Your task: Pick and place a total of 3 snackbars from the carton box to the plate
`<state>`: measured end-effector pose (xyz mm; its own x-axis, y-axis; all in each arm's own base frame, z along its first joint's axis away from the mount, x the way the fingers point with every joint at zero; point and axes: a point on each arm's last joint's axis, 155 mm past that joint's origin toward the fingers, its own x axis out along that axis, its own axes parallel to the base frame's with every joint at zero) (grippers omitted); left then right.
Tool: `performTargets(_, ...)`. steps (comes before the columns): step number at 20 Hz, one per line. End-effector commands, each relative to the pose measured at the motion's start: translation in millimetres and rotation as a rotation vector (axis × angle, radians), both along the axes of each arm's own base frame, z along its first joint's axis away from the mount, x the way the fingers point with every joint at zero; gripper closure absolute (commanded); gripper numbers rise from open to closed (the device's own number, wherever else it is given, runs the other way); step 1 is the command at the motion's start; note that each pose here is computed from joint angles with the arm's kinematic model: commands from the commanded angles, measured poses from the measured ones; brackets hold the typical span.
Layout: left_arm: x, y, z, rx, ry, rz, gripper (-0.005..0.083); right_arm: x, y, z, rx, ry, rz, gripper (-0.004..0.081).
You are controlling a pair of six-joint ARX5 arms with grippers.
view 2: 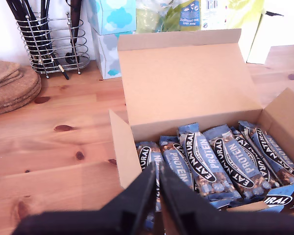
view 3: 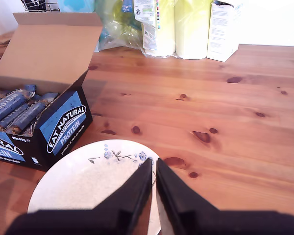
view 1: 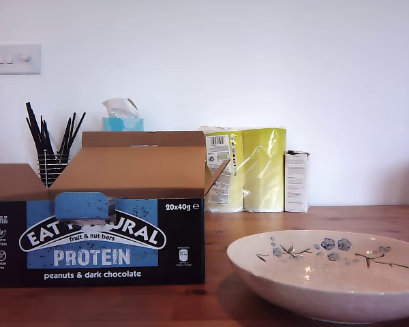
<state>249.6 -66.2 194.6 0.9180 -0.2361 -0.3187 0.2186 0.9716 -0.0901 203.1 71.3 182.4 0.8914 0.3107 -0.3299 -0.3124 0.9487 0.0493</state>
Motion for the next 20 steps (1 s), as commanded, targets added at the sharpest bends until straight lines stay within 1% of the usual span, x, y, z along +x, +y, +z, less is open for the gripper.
performTargets(1, -6, -12, -12, -0.018, 0.033, -0.066, 0.0793, 3, 4, 14, 0.023, -0.052, 0.012, 0.0783)
performTargets(7, -6, -13, -10, -0.020, 0.028, -0.068, 0.0793, 3, 4, 15, 0.024, -0.055, 0.012, 0.0783)
performTargets(9, -8, -19, -6, -0.034, 0.024, -0.102, 0.0793, 3, 4, 27, 0.034, -0.082, 0.014, 0.0783)
performTargets(11, -9, -22, 1, -0.039, 0.015, -0.118, 0.0793, 0, 6, 40, 0.036, -0.073, 0.029, 0.0783)
performTargets(12, -9, -22, 4, -0.035, 0.024, -0.122, 0.0793, -1, 6, 42, 0.026, -0.044, 0.031, 0.0783)
performTargets(14, -9, -24, 5, 0.003, 0.058, -0.142, 0.0793, -6, 9, 35, -0.014, 0.086, 0.051, 0.0783)
performTargets(15, -8, -25, 3, 0.029, 0.077, -0.155, 0.0793, -10, 14, 31, -0.031, 0.165, 0.080, 0.0783)
performTargets(17, -5, -27, 1, 0.066, 0.119, -0.176, 0.0793, -15, 26, 32, -0.050, 0.280, 0.145, 0.0783)
performTargets(19, 1, -32, -3, 0.081, 0.158, -0.199, 0.0793, -16, 34, 42, -0.071, 0.328, 0.174, 0.0783)
performTargets(20, 4, -35, -6, 0.082, 0.181, -0.205, 0.0793, -17, 35, 47, -0.070, 0.351, 0.173, 0.0783)
